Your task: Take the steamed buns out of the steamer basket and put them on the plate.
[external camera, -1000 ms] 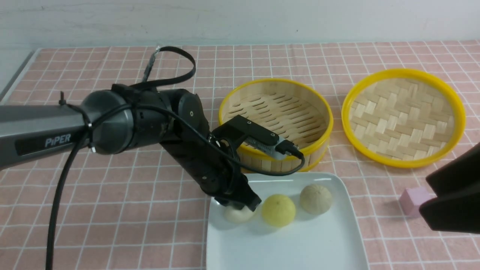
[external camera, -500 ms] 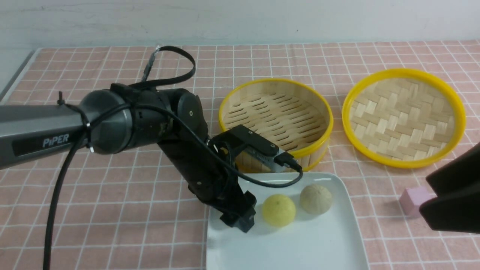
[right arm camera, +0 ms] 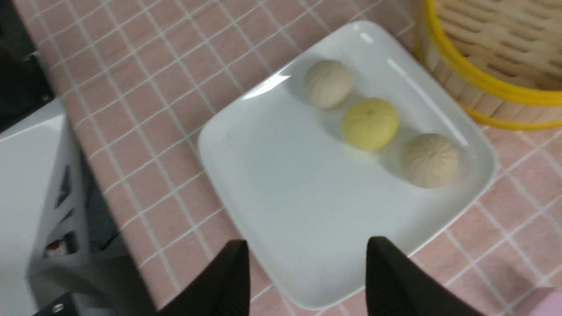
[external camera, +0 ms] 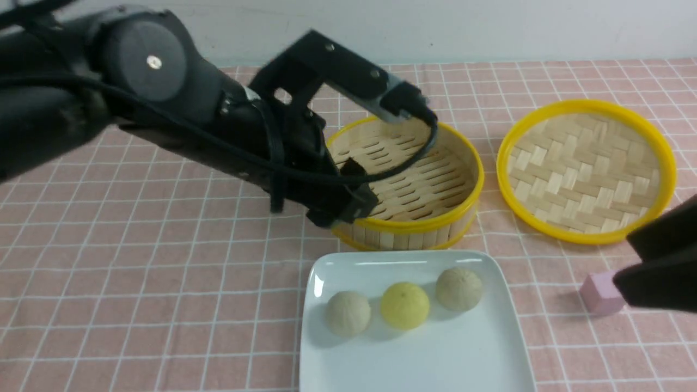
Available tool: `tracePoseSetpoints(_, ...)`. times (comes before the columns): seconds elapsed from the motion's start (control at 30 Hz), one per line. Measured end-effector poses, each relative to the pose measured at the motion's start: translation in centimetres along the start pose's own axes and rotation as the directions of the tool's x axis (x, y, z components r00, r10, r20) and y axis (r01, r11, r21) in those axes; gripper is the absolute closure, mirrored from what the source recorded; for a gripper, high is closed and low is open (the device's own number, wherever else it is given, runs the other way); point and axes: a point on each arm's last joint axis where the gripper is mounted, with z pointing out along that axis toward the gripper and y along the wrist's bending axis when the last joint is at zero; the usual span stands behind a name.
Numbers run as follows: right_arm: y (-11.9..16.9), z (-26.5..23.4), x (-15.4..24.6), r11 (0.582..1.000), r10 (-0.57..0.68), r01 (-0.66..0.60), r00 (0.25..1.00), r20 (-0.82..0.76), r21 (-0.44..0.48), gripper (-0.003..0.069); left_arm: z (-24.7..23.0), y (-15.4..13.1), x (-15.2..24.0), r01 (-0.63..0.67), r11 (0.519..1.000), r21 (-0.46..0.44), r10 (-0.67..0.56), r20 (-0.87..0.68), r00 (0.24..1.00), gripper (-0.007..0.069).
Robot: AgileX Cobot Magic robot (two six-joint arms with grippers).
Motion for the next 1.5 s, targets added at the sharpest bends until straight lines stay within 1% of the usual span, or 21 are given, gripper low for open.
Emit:
tracePoseSetpoints(0.03, -0.1, -0.2, -0.1, 1.0, -0.011, 0.011, 1.0, 0.017, 0.029, 0.0291, -1.0, -0.1, -0.2, -0.008, 1.0, -0.016, 0.008, 0.021, 1.0, 0.0068)
tracePoseSetpoints(0.1, -0.5, -0.9, -0.3, 0.992, -0.049, 0.039, 0.996, 0.079, 0.121, 0.029, -3.2, -0.2, -0.5, -0.011, 0.998, -0.055, 0.014, 0.064, 0.998, 0.008)
tracePoseSetpoints(0.17, -0.6, -2.3, -0.7, 0.974, -0.087, 0.047, 0.981, 0.174, 0.222, 0.029, -5.6, -0.3, -0.6, -0.019, 0.994, -0.112, 0.031, 0.107, 0.994, 0.0086)
tracePoseSetpoints(0.2, -0.6, -2.4, -0.7, 0.971, -0.092, 0.048, 0.979, 0.181, 0.234, 0.029, -5.8, -0.3, -0.6, -0.014, 0.993, -0.118, 0.027, 0.112, 0.993, 0.0087)
tracePoseSetpoints(0.23, -0.4, -3.8, -1.0, 0.952, -0.129, 0.044, 0.955, 0.268, 0.302, 0.029, -7.4, -0.2, -0.6, -0.023, 0.985, -0.169, 0.047, 0.14, 0.989, 0.0088)
tracePoseSetpoints(0.27, -0.2, -4.7, -1.0, 0.941, -0.154, 0.044, 0.938, 0.311, 0.335, 0.029, -8.3, -0.2, -0.6, -0.024, 0.98, -0.197, 0.055, 0.153, 0.987, 0.0088)
tracePoseSetpoints(0.3, -0.2, -4.7, -1.0, 0.94, -0.156, 0.045, 0.938, 0.31, 0.337, 0.029, -8.4, -0.2, -0.6, -0.019, 0.98, -0.197, 0.051, 0.157, 0.986, 0.0088)
tracePoseSetpoints(0.33, 0.3, -6.0, -0.9, 0.926, -0.19, 0.043, 0.911, 0.365, 0.375, 0.029, -9.2, -0.1, -0.5, -0.017, 0.973, -0.23, 0.057, 0.167, 0.984, 0.0088)
tracePoseSetpoints(0.4, 1.0, -7.7, -0.5, 0.906, -0.238, 0.044, 0.875, 0.422, 0.421, 0.029, -10.2, 0.0, -0.4, -0.008, 0.963, -0.269, 0.059, 0.181, 0.982, 0.0088)
tracePoseSetpoints(0.5, 2.5, -10.0, 0.6, 0.889, -0.285, 0.046, 0.834, 0.473, 0.455, 0.029, -10.9, 0.1, -0.3, 0.007, 0.952, -0.305, 0.055, 0.192, 0.98, 0.0088)
tracePoseSetpoints(0.8, 7.0, -15.1, 6.3, 0.887, -0.304, 0.019, 0.777, 0.551, 0.462, 0.029, -11.1, 0.3, -0.6, 0.018, 0.947, -0.321, 0.057, 0.223, 0.973, 0.0088)
tracePoseSetpoints(0.9, 7.8, -16.2, 8.6, 0.864, -0.309, -0.021, 0.768, 0.561, 0.503, 0.029, -11.2, 0.3, -0.9, 0.02, 0.945, -0.326, 0.067, 0.254, 0.965, 0.0088)
tracePoseSetpoints(0.97, 7.7, -16.2, 9.7, 0.848, -0.302, -0.049, 0.774, 0.556, 0.528, 0.029, -11.2, 0.3, -1.0, 0.021, 0.944, -0.329, 0.073, 0.27, 0.96, 0.0088)
tracePoseSetpoints(1.0, 7.2, -15.4, 10.8, 0.835, -0.279, -0.075, 0.797, 0.536, 0.545, 0.029, -11.3, 0.3, -1.2, 0.022, 0.944, -0.331, 0.077, 0.284, 0.956, 0.0089)
tracePoseSetpoints(1.07, 7.0, -14.7, 11.5, 0.833, -0.258, -0.092, 0.808, 0.53, 0.546, 0.029, -11.3, 0.3, -1.2, 0.022, 0.943, -0.332, 0.079, 0.29, 0.954, 0.0089)
tracePoseSetpoints(1.1, 6.8, -14.3, 11.9, 0.834, -0.244, -0.106, 0.81, 0.533, 0.542, 0.029, -11.3, 0.3, -1.3, 0.024, 0.943, -0.332, 0.08, 0.296, 0.952, 0.0089)
tracePoseSetpoints(1.13, 6.3, -12.7, 12.9, 0.842, -0.201, -0.132, 0.824, 0.531, 0.524, 0.029, -11.3, 0.3, -1.3, 0.029, 0.943, -0.331, 0.076, 0.301, 0.951, 0.0089)
tracePoseSetpoints(1.2, 6.0, -11.5, 13.6, 0.849, -0.177, -0.147, 0.827, 0.534, 0.508, 0.029, -11.3, 0.3, -1.3, 0.034, 0.943, -0.33, 0.072, 0.303, 0.95, 0.0089)
tracePoseSetpoints(1.33, 5.3, -7.7, 15.8, 0.88, -0.102, -0.199, 0.808, 0.58, 0.432, 0.029, -11.3, 0.3, -1.3, 0.04, 0.944, -0.328, 0.065, 0.306, 0.95, 0.0089)
tracePoseSetpoints(1.4, 5.0, -6.6, 16.4, 0.884, -0.097, -0.208, 0.794, 0.6, 0.418, 0.029, -11.3, 0.3, -1.3, 0.041, 0.944, -0.328, 0.065, 0.306, 0.95, 0.0089)
tracePoseSetpoints(1.5, 4.4, -4.7, 17.3, 0.885, -0.083, -0.217, 0.798, 0.598, 0.412, 0.029, -11.3, 0.3, -1.3, 0.041, 0.944, -0.328, 0.065, 0.306, 0.95, 0.0089)
